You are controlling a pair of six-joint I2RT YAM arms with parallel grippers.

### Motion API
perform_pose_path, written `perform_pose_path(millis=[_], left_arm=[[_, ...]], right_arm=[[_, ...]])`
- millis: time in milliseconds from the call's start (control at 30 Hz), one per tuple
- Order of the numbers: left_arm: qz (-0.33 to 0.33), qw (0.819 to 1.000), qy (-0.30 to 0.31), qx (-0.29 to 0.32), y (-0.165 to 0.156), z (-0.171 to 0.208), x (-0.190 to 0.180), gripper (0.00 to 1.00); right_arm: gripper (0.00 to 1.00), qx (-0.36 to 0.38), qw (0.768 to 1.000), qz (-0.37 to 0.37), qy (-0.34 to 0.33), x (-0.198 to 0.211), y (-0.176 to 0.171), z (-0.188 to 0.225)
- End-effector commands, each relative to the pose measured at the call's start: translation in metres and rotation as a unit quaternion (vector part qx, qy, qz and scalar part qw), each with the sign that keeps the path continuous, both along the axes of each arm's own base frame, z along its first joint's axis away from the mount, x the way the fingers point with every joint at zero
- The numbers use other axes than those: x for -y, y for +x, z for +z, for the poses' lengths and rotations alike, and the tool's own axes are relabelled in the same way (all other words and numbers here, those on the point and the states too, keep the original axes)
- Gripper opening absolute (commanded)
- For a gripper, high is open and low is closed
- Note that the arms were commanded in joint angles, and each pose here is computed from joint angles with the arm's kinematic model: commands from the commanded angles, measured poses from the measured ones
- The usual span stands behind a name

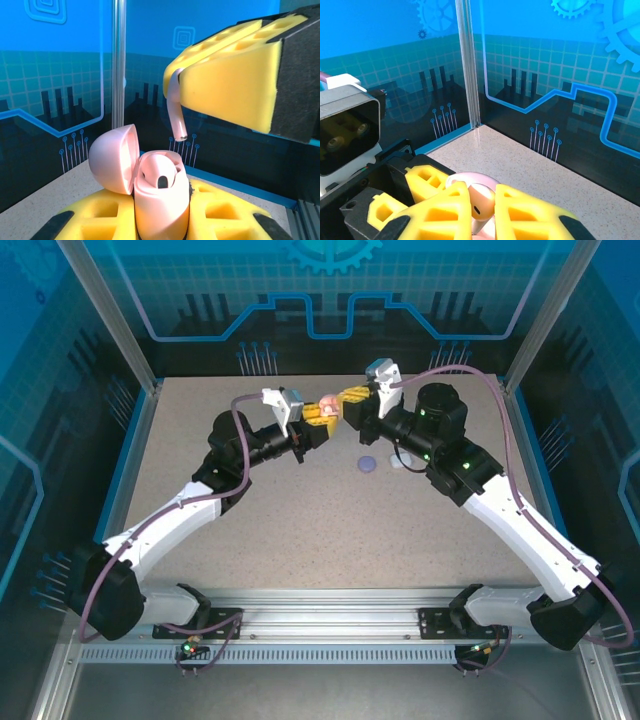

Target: Insert wireless bluetooth earbuds into charging case

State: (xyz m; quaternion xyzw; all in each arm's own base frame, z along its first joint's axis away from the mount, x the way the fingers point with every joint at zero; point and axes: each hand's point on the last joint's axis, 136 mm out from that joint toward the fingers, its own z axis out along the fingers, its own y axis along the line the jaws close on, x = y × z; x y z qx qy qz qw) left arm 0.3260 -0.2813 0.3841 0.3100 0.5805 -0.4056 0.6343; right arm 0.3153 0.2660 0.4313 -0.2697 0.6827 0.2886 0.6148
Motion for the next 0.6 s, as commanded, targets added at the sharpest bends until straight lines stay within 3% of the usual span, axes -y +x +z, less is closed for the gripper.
perform_pose_path(millis=[0,567], left_arm=[[-0.019,0.999,-0.013,0.038,-0.011,0.026,0.003,0.0],[-0.03,0.998,-0.015,0.05,-0.021,0.036,0.004,0.0]], right_arm=[[0.13,0.01,1.0,0.002,0.017,0.003,0.002,0.009],[0.12,0.004,1.0,-0.006,-0.002,0.0,0.013,-0.004]])
